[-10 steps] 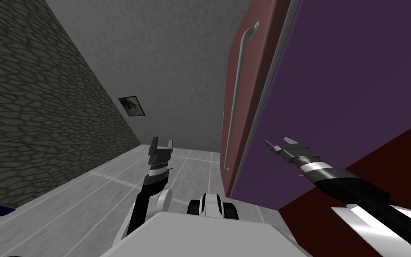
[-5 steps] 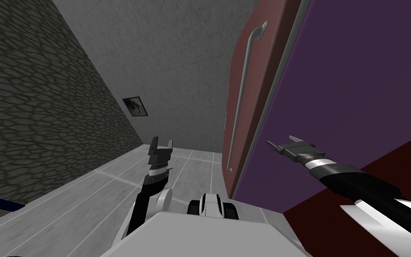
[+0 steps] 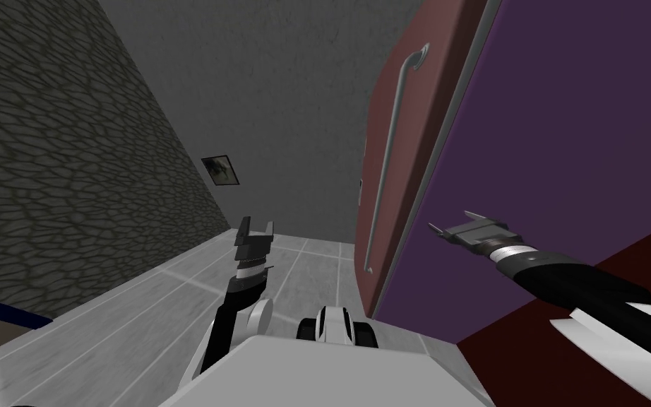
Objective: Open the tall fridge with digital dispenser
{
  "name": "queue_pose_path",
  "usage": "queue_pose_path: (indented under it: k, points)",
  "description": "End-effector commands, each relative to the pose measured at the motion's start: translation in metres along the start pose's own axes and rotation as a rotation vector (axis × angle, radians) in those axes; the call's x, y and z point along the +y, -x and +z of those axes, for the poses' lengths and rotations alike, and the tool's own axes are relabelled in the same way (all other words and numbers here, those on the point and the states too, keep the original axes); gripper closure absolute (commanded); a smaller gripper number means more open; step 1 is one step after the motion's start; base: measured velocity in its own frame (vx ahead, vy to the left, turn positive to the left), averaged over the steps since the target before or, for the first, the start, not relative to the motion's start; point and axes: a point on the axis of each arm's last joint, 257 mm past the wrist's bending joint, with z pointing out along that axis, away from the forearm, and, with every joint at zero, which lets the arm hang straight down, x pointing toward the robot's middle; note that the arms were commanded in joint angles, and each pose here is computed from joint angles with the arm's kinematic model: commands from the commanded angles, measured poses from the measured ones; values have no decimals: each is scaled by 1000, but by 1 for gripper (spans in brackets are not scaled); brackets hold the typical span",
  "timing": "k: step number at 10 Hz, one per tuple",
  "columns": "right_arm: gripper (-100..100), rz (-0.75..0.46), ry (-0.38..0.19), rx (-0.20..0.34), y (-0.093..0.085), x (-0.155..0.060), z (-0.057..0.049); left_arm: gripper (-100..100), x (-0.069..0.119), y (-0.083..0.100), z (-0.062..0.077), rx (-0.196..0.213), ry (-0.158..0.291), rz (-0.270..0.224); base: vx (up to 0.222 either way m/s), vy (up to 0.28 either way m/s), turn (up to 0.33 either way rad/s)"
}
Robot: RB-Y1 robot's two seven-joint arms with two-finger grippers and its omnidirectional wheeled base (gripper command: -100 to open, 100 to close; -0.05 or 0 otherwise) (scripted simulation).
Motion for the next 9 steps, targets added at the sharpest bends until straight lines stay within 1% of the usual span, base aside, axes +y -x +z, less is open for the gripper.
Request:
queue_pose_path:
  k: [1, 2, 3, 4, 5, 6, 8, 9]
  points:
    - [-100, -136, -24, 36, 1, -17, 5, 0, 0, 0, 0, 0, 0, 0, -4, 58, 36]
    - [-100, -147, -24, 36, 1, -17, 5, 0, 0, 0, 0, 0, 0, 0, 3, 50, 22]
    - [-100, -222, -32, 56, 2, -25, 8, 0, 0, 0, 0, 0, 0, 0, 10, 53, 23]
    - [-100, -230, -33, 59, 2, -25, 8, 0, 0, 0, 0, 0, 0, 0, 4, 41, 29]
    - [-100, -308, -41, 78, 4, -32, 10, 0, 0, 0, 0, 0, 0, 0, -1, 49, 47]
    - [-100, -311, -41, 78, 4, -32, 10, 0, 0, 0, 0, 0, 0, 0, 3, 44, 18]
    - [-100, -444, -53, 102, 14, -43, 14, 0, 0, 0, 0, 0, 0, 0, 11, 63, 40]
    - [-100, -460, -53, 106, 13, -43, 14, 0, 0, 0, 0, 0, 0, 0, 1, 49, 22]
